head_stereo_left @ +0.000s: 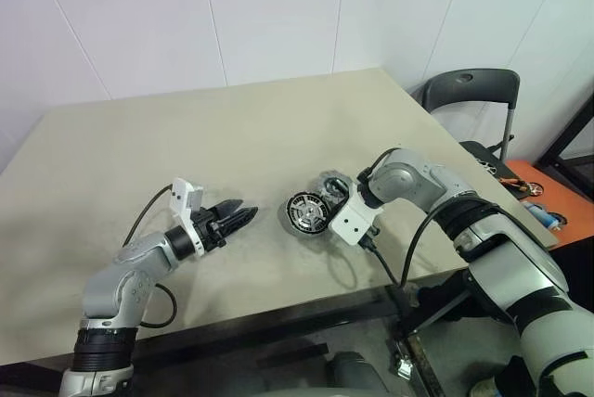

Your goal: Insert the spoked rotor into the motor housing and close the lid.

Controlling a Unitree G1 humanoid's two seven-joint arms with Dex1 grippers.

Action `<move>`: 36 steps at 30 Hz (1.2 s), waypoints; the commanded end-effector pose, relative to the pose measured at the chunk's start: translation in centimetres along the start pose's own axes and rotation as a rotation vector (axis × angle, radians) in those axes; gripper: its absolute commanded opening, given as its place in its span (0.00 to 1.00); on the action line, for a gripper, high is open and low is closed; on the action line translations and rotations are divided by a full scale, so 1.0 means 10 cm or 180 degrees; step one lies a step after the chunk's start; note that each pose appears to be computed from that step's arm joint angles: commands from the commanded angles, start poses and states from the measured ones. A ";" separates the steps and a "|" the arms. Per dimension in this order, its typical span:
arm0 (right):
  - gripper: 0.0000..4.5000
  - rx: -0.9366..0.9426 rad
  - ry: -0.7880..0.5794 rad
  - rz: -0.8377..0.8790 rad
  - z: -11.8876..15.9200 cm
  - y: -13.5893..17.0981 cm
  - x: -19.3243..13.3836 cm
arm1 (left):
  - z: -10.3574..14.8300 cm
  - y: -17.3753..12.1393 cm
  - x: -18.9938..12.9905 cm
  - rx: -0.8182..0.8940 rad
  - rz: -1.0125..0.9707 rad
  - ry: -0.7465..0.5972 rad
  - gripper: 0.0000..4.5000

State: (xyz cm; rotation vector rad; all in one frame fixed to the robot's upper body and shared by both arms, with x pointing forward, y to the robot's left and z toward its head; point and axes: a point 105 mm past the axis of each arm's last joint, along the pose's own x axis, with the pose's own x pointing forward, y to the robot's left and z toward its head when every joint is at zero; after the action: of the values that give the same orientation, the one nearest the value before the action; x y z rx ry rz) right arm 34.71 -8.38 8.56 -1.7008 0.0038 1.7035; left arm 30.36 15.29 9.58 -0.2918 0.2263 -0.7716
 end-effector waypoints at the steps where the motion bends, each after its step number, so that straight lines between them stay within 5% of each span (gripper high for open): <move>1: 0.06 -0.0238 -0.0060 -0.0003 0.12 -0.14 -0.01 | 0.14 -0.09 0.02 0.0092 -0.0091 -0.0148 0.62; 5: 0.02 -0.0092 -0.0158 0.0054 0.19 -0.22 -0.08 | 0.14 -0.08 0.04 0.0088 -0.0093 -0.0158 0.62; 10: 0.02 0.1097 -0.0733 0.0466 0.51 -0.24 -0.33 | 0.13 -0.05 0.05 0.0072 -0.0093 -0.0151 0.62; 17: 0.02 0.2282 -0.0846 0.0618 0.60 -0.32 -0.34 | 0.14 -0.02 0.09 0.0061 -0.0126 -0.0150 0.62; 27: 0.02 0.2704 -0.0251 0.0649 0.38 -0.17 0.05 | 0.09 -0.05 0.03 0.0056 -0.0107 -0.0140 0.62; 36: 0.02 0.3762 -0.0274 0.0398 0.27 -0.54 0.18 | 0.01 -0.12 0.03 0.0014 -0.0071 -0.0148 0.62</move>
State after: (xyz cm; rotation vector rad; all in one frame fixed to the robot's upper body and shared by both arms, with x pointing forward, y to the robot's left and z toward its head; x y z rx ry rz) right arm 32.84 -1.00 8.69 -0.7423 0.9117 1.5317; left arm 29.83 14.66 8.70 -0.3312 0.2333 -0.7701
